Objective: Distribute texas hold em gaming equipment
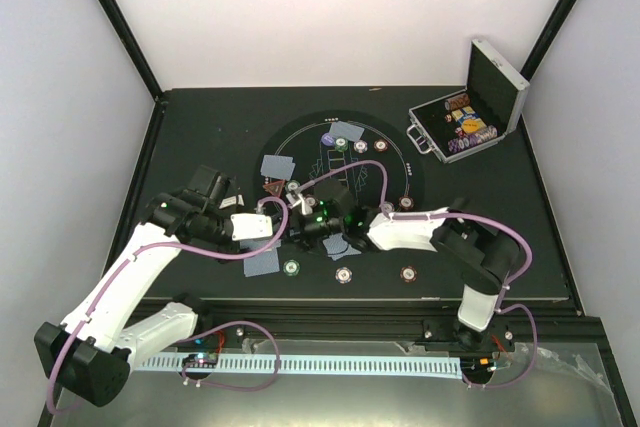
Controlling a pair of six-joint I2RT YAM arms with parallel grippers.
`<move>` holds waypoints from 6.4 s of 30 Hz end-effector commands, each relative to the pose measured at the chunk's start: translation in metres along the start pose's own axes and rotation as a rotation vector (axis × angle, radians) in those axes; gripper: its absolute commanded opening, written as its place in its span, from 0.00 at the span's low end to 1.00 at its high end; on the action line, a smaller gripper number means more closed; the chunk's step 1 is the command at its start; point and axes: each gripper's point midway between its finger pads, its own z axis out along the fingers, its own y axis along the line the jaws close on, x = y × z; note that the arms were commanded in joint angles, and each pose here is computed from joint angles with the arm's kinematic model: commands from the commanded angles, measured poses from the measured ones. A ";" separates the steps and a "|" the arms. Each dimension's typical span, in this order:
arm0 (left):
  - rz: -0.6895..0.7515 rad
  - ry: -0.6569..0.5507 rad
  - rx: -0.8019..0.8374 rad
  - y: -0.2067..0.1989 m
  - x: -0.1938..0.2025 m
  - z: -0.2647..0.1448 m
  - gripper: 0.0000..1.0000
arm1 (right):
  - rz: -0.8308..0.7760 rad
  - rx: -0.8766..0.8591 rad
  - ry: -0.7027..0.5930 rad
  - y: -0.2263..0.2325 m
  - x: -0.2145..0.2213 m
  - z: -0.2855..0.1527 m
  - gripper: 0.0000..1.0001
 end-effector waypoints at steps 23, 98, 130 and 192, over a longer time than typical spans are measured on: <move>0.016 -0.025 -0.019 0.000 -0.005 -0.007 0.02 | -0.042 0.060 -0.116 0.008 -0.013 -0.058 0.33; 0.007 -0.002 -0.017 0.002 -0.005 -0.013 0.02 | -0.444 1.418 -0.059 -0.145 -0.223 -0.114 0.46; 0.010 -0.011 -0.020 0.004 -0.007 -0.012 0.01 | -0.210 0.014 -0.064 0.040 -0.010 -0.061 0.80; 0.017 -0.011 -0.027 0.003 -0.007 -0.015 0.02 | -0.108 0.048 -0.021 0.011 -0.002 -0.045 0.21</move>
